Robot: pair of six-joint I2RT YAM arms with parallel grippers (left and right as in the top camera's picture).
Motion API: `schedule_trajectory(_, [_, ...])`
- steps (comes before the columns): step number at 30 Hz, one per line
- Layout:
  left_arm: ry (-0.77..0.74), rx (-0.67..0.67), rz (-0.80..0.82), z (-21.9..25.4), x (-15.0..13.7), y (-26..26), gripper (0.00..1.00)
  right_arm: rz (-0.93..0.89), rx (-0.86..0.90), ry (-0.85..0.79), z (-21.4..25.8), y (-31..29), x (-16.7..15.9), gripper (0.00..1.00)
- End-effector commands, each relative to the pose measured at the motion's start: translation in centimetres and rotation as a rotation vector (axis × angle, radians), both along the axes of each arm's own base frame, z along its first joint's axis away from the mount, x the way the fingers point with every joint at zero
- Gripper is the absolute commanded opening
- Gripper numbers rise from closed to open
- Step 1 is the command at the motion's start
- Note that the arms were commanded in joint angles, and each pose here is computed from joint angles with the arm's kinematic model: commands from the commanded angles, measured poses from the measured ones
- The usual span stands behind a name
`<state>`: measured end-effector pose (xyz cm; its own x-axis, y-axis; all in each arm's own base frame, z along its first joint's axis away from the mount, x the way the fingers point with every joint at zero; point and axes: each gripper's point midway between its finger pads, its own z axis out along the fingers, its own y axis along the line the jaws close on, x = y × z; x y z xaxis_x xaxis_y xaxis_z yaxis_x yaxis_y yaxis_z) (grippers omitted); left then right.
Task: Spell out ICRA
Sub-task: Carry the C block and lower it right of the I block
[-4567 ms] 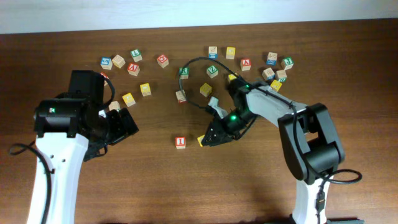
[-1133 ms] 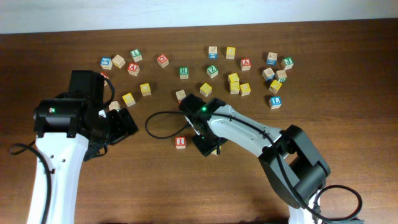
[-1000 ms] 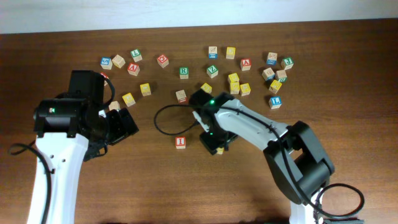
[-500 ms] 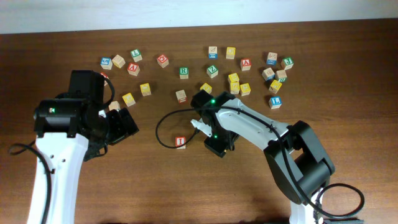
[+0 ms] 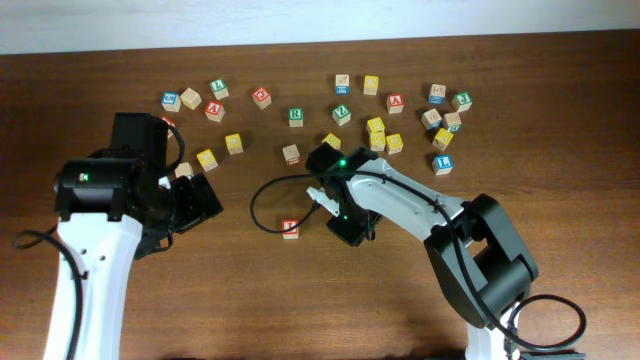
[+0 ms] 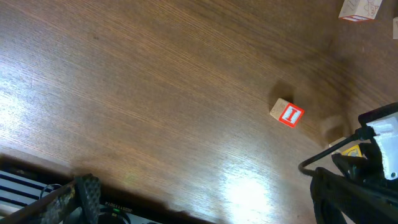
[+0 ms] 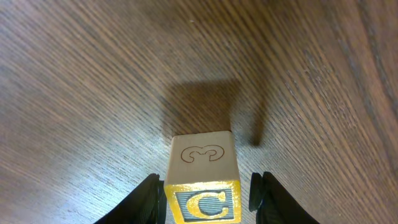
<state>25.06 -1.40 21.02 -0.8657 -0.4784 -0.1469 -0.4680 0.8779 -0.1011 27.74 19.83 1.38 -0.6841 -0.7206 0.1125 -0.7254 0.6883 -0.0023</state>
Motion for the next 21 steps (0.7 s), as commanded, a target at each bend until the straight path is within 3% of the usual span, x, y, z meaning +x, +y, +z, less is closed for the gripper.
schedule_trajectory(1, [0.002,0.008,0.025,0.0,0.0,0.3,0.99,-0.114,-0.008,-0.018,0.2,0.1,-0.1,0.37])
schedule_trajectory(8, [0.002,0.007,0.025,0.0,0.0,0.3,0.99,-0.322,0.182,0.069,0.3,4.1,-0.8,0.36])
schedule_trajectory(13, [0.002,0.007,0.025,0.0,0.0,0.3,0.99,-0.485,0.189,0.067,0.4,4.6,-0.4,0.31])
schedule_trajectory(17, [0.002,0.007,0.025,0.0,0.0,0.3,0.99,-0.37,0.173,0.042,0.3,4.0,-0.2,0.55])
schedule_trajectory(19, [0.002,0.008,0.025,0.0,0.0,0.3,0.99,-0.336,0.165,0.078,0.4,3.7,-1.1,0.62])
schedule_trajectory(21, [0.002,0.008,0.025,0.0,0.0,0.3,0.99,-0.341,0.13,0.11,0.4,3.1,-2.0,0.61])
